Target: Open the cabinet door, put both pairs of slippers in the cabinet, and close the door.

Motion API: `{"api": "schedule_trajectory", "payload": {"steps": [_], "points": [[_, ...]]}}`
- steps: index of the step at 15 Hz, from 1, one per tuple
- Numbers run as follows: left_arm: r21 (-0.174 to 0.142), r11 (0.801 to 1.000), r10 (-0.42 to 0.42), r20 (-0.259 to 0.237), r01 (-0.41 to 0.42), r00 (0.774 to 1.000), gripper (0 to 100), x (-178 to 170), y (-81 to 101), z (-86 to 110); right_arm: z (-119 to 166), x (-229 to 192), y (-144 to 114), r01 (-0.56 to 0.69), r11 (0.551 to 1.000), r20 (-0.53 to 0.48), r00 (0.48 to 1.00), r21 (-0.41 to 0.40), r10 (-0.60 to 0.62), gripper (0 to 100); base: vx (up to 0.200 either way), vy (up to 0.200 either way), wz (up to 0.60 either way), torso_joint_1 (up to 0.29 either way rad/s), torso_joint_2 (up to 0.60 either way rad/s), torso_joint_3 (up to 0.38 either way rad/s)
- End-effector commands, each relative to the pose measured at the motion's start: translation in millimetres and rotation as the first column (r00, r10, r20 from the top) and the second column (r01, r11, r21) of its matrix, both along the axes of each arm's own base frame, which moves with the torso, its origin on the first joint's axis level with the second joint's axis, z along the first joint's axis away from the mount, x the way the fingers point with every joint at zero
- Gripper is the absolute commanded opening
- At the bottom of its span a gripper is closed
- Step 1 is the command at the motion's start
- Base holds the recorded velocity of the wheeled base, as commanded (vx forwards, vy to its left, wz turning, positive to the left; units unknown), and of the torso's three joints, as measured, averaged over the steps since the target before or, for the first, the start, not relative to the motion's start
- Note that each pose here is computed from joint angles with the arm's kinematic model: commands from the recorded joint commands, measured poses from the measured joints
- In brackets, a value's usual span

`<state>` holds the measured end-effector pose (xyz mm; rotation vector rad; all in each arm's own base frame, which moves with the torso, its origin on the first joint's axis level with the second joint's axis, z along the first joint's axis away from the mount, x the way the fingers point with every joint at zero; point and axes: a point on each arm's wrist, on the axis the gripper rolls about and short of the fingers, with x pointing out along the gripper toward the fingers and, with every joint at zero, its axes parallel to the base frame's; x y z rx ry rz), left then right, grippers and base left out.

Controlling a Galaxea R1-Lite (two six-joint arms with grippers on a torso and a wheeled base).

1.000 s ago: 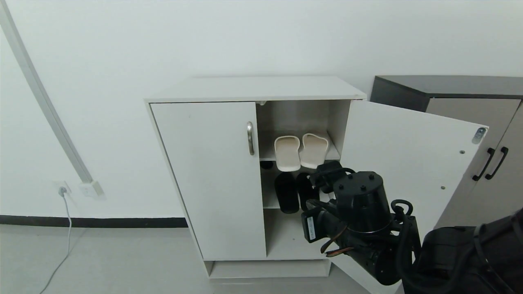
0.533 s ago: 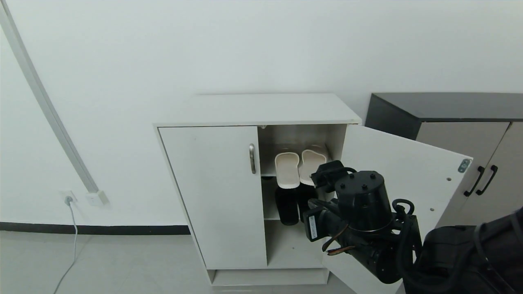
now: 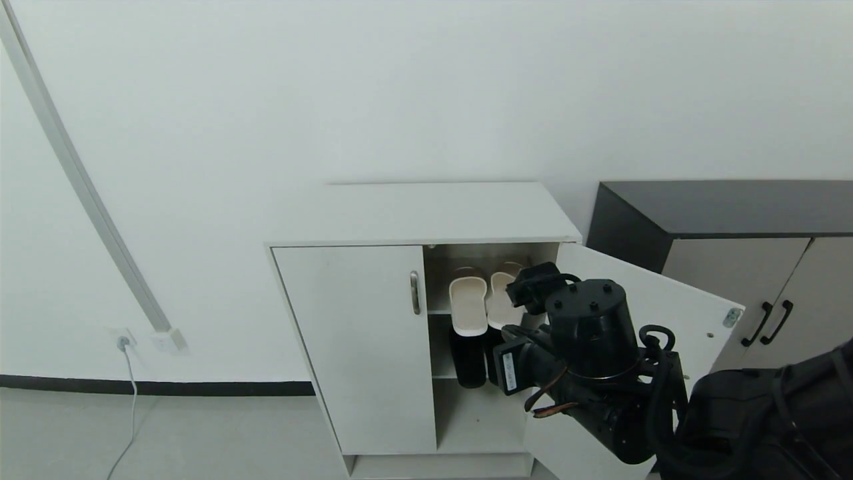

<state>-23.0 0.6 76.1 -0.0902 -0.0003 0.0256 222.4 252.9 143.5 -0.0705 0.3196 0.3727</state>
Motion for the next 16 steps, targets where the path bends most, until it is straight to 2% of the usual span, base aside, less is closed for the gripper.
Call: {"api": "schedule_trajectory", "payload": {"steps": [1, 10, 16], "points": [[0.000, 1.000, -0.001, -0.001, 0.001, 1.000, 0, 0.1, 0.0, 0.0, -1.2, 0.0, 0.1, 0.000, 1.000, -0.002, 1.000, -0.002, 0.000, 0, 0.000, 0.000, 0.00, 0.217, -0.53, -0.320], [0.000, 1.000, -0.001, -0.001, 0.001, 1.000, 0, 0.1, 0.0, 0.0, -3.1, 0.0, -1.4, 0.001, 1.000, -0.008, 1.000, -0.008, -0.002, 0, 0.000, 0.000, 0.00, 0.249, -0.58, -0.326], [0.000, 1.000, -0.001, -0.001, 0.001, 1.000, 0, 0.1, 0.0, 0.0, -1.5, 5.4, -4.7, 0.020, 1.000, 0.002, 1.000, 0.004, -0.020, 0, 0.000, 0.000, 0.00, 0.193, -0.42, -0.228]]}}
